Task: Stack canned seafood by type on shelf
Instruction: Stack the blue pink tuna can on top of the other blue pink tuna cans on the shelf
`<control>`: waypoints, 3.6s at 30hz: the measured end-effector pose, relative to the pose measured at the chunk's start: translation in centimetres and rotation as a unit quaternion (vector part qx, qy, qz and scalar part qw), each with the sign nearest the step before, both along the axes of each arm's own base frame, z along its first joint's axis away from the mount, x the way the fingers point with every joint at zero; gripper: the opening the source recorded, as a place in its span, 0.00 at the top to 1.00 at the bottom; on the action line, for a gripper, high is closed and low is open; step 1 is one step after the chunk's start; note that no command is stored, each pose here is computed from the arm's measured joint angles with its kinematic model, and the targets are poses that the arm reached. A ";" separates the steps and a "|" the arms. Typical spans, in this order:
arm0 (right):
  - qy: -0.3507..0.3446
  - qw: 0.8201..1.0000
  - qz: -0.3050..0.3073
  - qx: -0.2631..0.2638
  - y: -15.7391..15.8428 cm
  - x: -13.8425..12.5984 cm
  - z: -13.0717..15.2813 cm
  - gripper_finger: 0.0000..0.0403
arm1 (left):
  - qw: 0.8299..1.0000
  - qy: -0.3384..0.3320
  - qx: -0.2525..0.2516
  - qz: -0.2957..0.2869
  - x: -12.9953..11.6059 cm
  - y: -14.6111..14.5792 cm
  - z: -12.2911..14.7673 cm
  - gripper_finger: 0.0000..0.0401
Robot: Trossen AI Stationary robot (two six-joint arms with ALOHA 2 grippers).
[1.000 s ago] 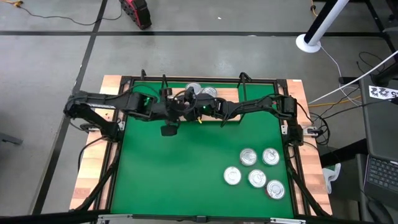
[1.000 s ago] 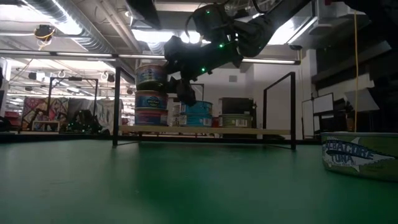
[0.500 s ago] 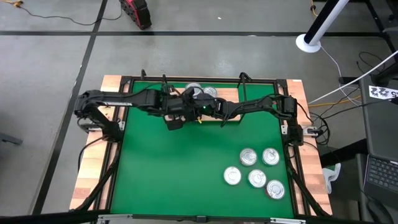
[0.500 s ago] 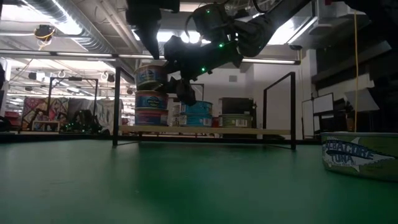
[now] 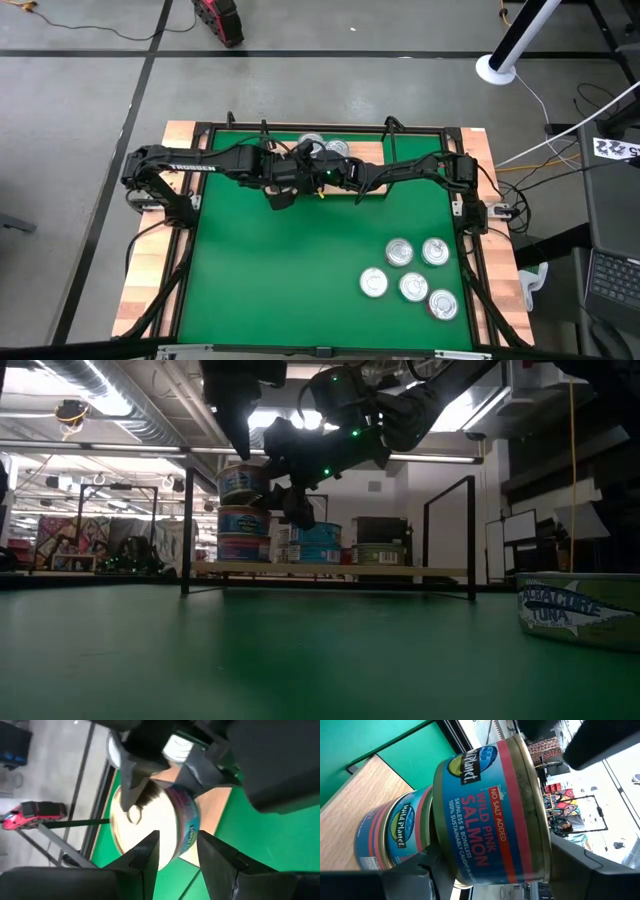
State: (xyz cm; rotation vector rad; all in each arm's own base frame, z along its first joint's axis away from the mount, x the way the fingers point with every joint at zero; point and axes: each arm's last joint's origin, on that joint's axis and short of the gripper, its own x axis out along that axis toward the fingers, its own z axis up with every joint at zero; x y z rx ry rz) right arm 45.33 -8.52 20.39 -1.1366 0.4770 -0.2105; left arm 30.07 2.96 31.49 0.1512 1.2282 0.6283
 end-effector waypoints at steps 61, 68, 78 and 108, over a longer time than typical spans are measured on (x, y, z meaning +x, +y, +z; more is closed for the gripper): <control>0.002 1.000 -0.015 -0.007 -0.1 0.0 0.0 0.38 | 0.989 -0.122 0.078 -0.038 -2.4 -1.2 -4.4 1.00; 0.002 1.000 -0.015 -0.007 -0.1 0.0 0.0 0.38 | 0.989 -0.123 0.080 -0.021 -2.4 -0.3 -4.8 1.00; 0.000 1.000 -0.015 -0.007 -0.1 0.0 0.0 0.38 | 0.989 -0.123 0.077 -0.014 -2.5 -0.2 -4.8 1.00; 0.002 1.000 -0.027 -0.010 0.8 0.1 0.0 0.38 | 0.991 -0.102 0.086 0.028 -3.3 0.1 -5.1 1.00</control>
